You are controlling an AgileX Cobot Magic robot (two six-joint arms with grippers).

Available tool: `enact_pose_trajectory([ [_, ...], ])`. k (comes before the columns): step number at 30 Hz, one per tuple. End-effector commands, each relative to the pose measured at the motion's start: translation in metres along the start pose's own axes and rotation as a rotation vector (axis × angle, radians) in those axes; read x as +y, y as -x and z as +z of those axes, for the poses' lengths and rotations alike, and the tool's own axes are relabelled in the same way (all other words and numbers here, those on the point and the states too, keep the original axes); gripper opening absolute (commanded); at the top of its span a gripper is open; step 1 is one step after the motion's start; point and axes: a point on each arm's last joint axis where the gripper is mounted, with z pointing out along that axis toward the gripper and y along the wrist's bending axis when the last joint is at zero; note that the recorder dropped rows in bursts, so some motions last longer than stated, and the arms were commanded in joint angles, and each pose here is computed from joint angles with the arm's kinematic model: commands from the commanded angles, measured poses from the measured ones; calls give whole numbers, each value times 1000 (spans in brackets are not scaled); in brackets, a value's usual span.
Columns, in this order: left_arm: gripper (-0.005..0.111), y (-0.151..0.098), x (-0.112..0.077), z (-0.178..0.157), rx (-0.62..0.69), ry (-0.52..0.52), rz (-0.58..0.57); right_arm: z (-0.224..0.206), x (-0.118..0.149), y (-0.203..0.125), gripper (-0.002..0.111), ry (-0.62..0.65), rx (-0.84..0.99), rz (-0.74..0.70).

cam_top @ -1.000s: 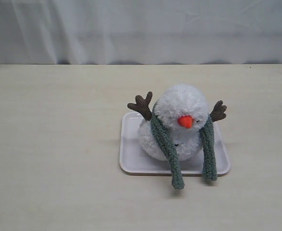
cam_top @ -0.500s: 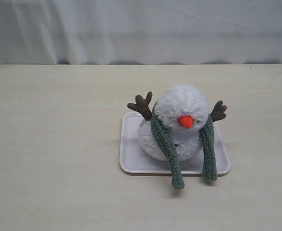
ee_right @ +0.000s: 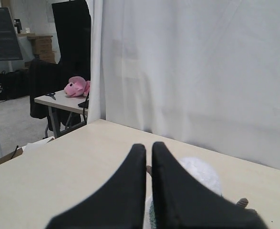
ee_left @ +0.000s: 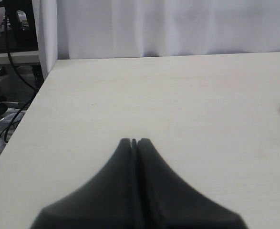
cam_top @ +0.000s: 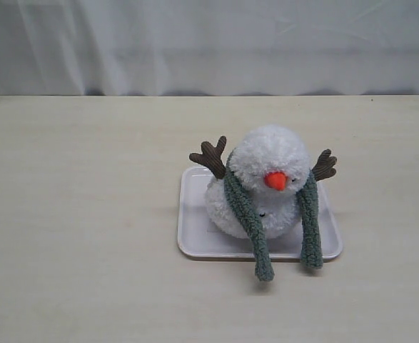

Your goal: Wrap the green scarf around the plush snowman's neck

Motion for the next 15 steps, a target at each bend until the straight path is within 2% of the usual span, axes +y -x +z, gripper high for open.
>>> enact_pose_trajectory([
  [1, 0, 0, 0, 0, -12, 0, -3, 0, 0, 0, 4, -5, -12, 4],
  [15, 0, 0, 0, 0, -15, 0, -3, 0, 0, 0, 4, -5, -12, 4],
])
